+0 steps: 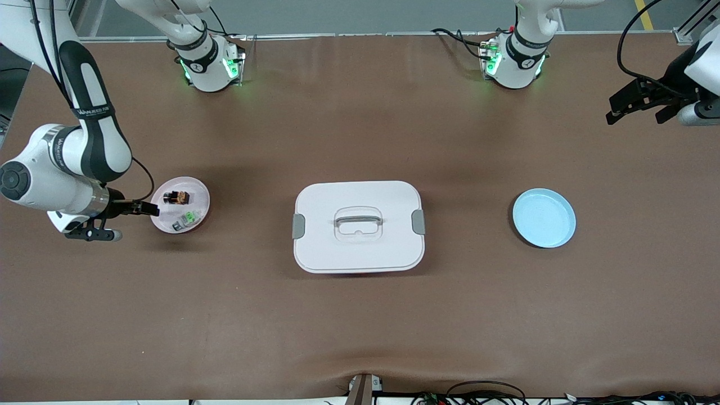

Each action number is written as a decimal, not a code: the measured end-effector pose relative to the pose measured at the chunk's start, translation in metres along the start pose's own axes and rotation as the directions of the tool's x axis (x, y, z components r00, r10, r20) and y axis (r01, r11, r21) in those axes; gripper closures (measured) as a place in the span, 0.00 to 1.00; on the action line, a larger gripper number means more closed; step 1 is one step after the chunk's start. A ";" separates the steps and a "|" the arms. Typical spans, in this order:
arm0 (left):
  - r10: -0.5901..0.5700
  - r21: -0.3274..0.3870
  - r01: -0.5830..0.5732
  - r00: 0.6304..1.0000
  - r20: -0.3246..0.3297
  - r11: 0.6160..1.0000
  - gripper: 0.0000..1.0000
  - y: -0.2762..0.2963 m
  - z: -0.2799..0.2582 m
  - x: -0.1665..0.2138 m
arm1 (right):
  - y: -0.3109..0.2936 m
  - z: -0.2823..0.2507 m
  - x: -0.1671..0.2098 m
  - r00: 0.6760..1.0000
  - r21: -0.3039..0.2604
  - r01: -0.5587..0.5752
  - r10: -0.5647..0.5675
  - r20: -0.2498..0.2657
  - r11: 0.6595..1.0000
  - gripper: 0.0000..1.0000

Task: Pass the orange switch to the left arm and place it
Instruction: 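Move the right gripper over the white plate toward the black switch, then lower the right gripper and grasp the black-and-orange switch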

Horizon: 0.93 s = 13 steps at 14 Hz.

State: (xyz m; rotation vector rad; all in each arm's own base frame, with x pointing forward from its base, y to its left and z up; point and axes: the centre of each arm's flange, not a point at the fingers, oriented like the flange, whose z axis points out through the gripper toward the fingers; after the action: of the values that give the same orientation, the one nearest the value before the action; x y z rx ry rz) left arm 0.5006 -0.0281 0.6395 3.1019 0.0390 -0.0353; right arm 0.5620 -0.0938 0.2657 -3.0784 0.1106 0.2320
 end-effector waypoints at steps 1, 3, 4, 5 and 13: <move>0.000 0.000 0.000 1.000 0.000 1.000 0.00 0.000 0.000 0.000 | -0.001 0.004 -0.004 1.000 -0.001 0.003 -0.003 -0.007 1.000 0.00; -0.001 0.000 0.001 1.000 0.000 1.000 0.00 0.000 0.000 0.000 | -0.005 0.013 -0.015 1.000 -0.002 0.010 -0.010 -0.017 1.000 0.00; -0.001 0.000 0.001 1.000 0.000 1.000 0.00 0.000 0.000 0.000 | -0.008 0.018 -0.020 1.000 -0.002 0.014 -0.014 -0.015 1.000 0.00; -0.001 0.000 0.001 1.000 0.000 1.000 0.00 -0.001 0.000 0.000 | -0.011 0.021 -0.023 1.000 -0.003 0.019 -0.019 -0.014 1.000 0.00; -0.003 0.000 0.003 1.000 0.000 1.000 0.00 -0.002 0.000 0.000 | -0.031 0.055 -0.046 0.997 -0.018 0.051 -0.052 -0.051 0.999 0.00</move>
State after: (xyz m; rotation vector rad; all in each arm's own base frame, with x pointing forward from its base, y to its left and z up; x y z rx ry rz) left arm 0.5008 -0.0265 0.6394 3.1016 0.0439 -0.0355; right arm 0.5112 -0.0565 0.2196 -3.0998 0.0318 0.1514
